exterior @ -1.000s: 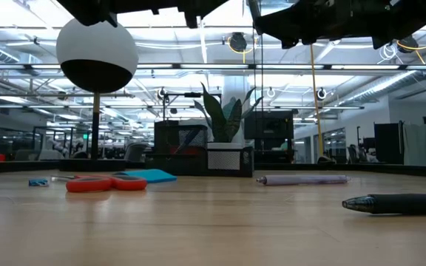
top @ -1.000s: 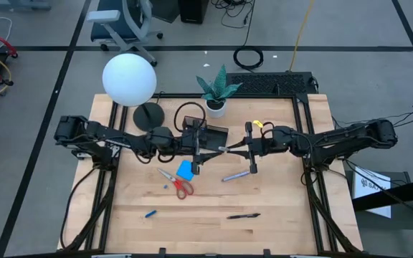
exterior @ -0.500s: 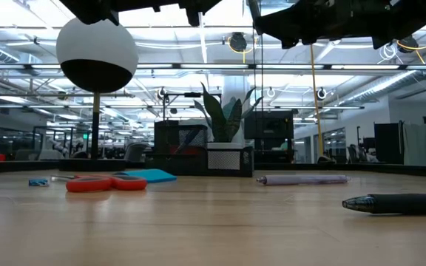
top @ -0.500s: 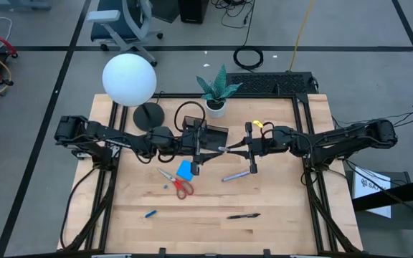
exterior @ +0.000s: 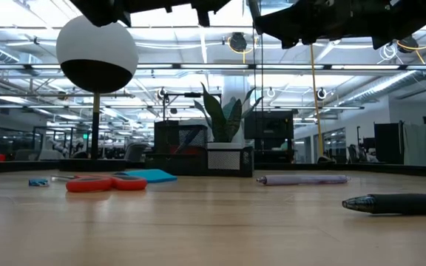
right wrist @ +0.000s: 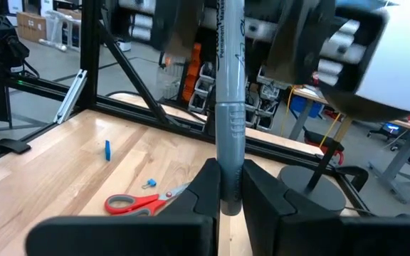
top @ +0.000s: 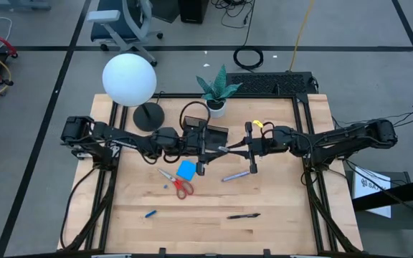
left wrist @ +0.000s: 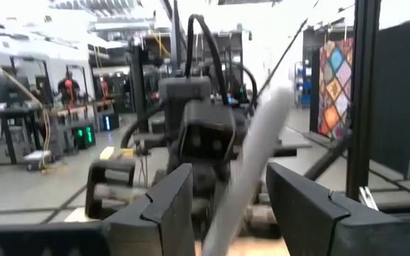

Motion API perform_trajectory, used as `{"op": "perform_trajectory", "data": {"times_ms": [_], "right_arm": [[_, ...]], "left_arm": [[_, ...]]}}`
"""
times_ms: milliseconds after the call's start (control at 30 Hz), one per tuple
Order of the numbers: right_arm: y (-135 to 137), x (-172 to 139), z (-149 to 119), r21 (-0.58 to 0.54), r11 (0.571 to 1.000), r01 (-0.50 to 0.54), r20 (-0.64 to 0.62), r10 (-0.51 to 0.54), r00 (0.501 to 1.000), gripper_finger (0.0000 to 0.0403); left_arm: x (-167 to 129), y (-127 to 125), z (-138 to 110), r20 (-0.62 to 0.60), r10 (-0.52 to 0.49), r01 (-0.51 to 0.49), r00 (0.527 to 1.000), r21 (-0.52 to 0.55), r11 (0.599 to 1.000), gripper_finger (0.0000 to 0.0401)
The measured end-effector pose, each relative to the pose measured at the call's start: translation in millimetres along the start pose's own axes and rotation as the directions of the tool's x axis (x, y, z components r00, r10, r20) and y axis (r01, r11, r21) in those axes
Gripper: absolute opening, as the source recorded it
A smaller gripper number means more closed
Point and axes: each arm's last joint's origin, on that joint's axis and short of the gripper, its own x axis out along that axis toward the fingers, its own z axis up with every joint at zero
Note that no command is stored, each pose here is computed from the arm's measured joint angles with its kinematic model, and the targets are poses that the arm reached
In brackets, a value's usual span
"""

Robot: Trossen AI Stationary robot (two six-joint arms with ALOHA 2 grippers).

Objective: Pick and place office supplies into organizer
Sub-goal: Put the gray pen into the desk organizer

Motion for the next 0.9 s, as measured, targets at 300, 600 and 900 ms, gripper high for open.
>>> {"op": "perform_trajectory", "data": {"times_ms": [300,600,900], "right_arm": [[0.1,0.0,-0.5,0.005,1.000,-0.001,-0.005,0.001,1.000,0.0028],[0.4,-0.1,-1.3,0.028,1.000,-0.003,-0.012,0.004,1.000,0.0050],[3.9,-0.9,-1.5,-0.097,0.995,-0.022,-0.028,0.020,0.999,0.0069]], "left_arm": [[5.5,0.1,-1.9,-0.018,0.000,0.000,1.000,0.000,1.000,0.0154],[5.3,0.8,-1.9,-0.020,0.009,-0.008,1.000,0.047,0.999,0.0043],[4.9,0.2,-2.4,-0.036,0.002,-0.003,0.999,-0.021,1.000,0.0043]]}}
